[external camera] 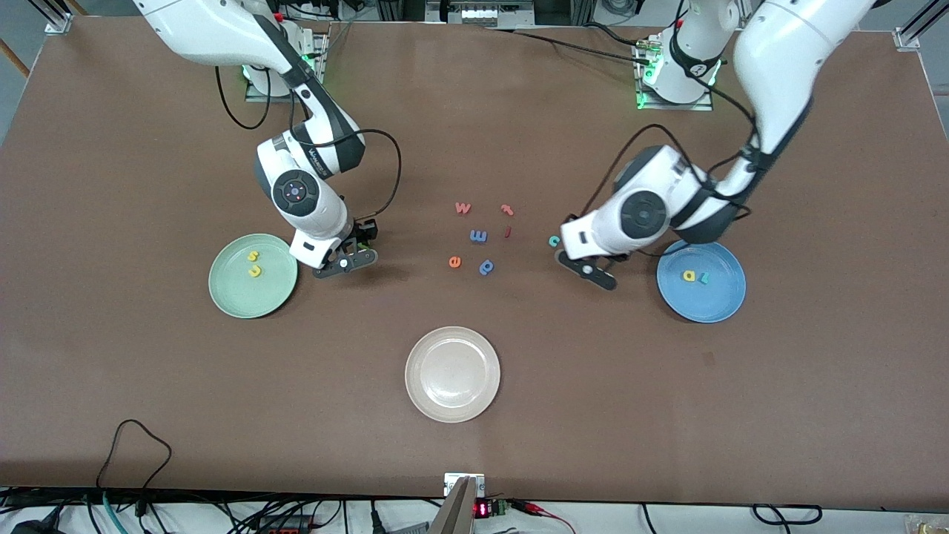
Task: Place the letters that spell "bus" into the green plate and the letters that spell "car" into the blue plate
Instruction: 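Reach the right gripper to green letter while the left gripper reaches teal c, then carry green letter onto the green plate while the left gripper lifts teal c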
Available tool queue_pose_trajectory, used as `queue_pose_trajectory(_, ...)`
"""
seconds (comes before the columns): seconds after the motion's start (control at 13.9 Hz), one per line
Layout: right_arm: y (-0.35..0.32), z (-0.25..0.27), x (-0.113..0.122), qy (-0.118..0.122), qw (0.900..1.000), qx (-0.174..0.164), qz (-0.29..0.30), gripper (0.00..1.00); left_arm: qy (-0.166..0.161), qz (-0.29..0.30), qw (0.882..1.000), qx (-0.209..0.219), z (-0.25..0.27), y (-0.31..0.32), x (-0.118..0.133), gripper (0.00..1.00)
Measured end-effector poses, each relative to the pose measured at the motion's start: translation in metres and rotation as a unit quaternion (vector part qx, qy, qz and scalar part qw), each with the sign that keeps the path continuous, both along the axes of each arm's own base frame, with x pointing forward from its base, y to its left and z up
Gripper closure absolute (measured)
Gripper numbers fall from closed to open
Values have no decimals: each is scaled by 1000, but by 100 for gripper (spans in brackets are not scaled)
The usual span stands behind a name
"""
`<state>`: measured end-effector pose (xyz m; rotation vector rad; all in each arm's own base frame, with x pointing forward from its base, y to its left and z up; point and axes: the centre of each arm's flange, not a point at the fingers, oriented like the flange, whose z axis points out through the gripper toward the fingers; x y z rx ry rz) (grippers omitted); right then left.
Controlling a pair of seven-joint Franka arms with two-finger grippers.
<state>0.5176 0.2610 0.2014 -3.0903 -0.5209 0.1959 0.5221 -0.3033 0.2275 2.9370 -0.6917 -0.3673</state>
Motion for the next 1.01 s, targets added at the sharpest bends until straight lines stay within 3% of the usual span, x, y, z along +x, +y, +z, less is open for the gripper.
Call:
queue_pose_trajectory(0.29,9,-13,-6,2,1000,3,8,49,6,31,999,-17,-31,-19,-13,19)
queue_pose_trajectory(0.58,11,-16,-7,3,1000,3,9,48,14,33,999,-14,-40,-18,-17,39)
queue_pose_trajectory(1.01,9,-28,-12,13,1000,0,11,48,18,32,999,5,-48,-36,-39,43)
